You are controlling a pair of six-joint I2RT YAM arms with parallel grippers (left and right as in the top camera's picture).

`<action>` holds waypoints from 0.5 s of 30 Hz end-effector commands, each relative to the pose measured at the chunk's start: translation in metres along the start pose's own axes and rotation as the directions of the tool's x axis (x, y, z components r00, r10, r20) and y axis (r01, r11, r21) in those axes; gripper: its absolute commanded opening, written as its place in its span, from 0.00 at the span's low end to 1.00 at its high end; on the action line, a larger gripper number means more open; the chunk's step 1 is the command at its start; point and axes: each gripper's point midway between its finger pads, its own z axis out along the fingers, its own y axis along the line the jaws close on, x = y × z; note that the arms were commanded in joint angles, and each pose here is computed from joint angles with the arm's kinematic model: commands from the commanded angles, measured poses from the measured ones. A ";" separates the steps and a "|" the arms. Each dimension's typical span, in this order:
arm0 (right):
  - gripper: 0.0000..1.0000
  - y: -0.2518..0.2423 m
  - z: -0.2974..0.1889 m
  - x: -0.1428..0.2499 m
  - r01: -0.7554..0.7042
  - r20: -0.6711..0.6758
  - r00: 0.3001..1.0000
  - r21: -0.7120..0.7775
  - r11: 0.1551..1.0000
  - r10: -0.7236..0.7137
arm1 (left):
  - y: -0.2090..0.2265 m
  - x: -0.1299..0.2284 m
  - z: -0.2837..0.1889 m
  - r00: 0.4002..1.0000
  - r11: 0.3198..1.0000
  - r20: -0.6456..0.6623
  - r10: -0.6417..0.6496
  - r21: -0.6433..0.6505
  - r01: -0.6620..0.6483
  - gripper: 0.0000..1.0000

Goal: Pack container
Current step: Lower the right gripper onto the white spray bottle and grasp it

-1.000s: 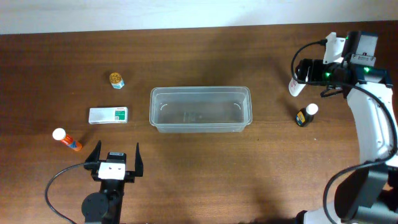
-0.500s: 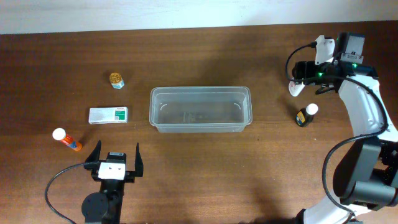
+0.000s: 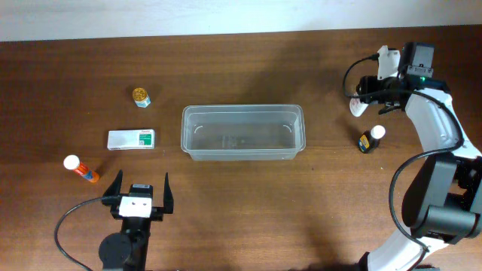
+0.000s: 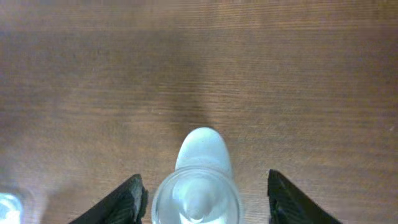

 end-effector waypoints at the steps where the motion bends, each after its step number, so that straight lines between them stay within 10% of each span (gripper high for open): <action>1: 0.49 0.001 0.001 -0.006 0.005 0.014 1.000 -0.013 1.000 -0.005 | 0.001 0.003 0.000 1.000 1.000 -0.004 0.016 -0.009 -0.016 0.99; 15: 0.42 0.000 0.022 0.008 -0.007 -0.034 0.999 -0.026 1.000 0.006 | 0.001 0.003 0.000 1.000 1.000 -0.004 0.016 -0.009 -0.016 0.99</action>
